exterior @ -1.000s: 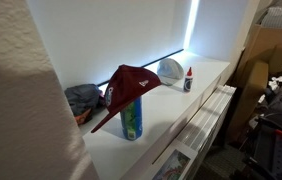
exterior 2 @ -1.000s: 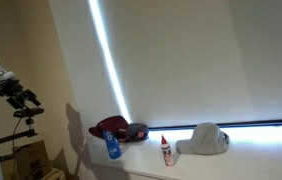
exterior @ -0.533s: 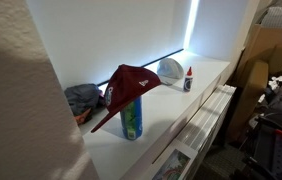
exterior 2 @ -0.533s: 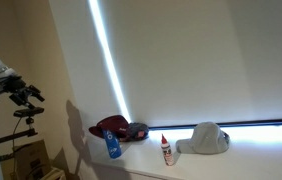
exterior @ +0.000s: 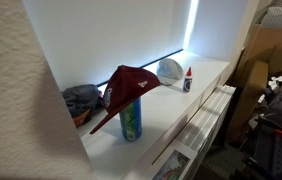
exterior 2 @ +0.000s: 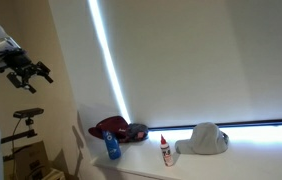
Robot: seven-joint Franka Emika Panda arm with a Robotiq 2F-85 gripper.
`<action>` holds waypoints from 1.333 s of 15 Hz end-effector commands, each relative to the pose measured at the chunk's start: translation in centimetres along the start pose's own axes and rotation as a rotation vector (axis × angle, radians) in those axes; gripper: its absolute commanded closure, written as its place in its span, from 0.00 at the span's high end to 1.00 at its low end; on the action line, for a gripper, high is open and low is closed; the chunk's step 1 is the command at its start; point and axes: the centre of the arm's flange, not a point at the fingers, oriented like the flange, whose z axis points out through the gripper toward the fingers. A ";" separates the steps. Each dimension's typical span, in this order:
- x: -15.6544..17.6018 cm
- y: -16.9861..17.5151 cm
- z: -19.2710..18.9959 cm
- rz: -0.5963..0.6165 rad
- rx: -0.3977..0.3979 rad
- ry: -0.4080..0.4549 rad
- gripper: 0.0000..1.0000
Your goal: Move the bottle to the right, remove the colorful cap and the thing under it from the window sill then put the white cap where they were
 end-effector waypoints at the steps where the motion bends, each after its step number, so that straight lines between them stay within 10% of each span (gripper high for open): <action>1: -0.1 0.1 -0.3 -0.004 0.007 -0.003 1.00; 5: -0.7 -3.6 -0.7 0.038 0.025 -0.016 1.00; 12: 12.1 -16.5 0.1 0.438 0.025 -0.065 1.00; 20: 25.8 -14.9 20.0 0.798 -0.238 -0.136 1.00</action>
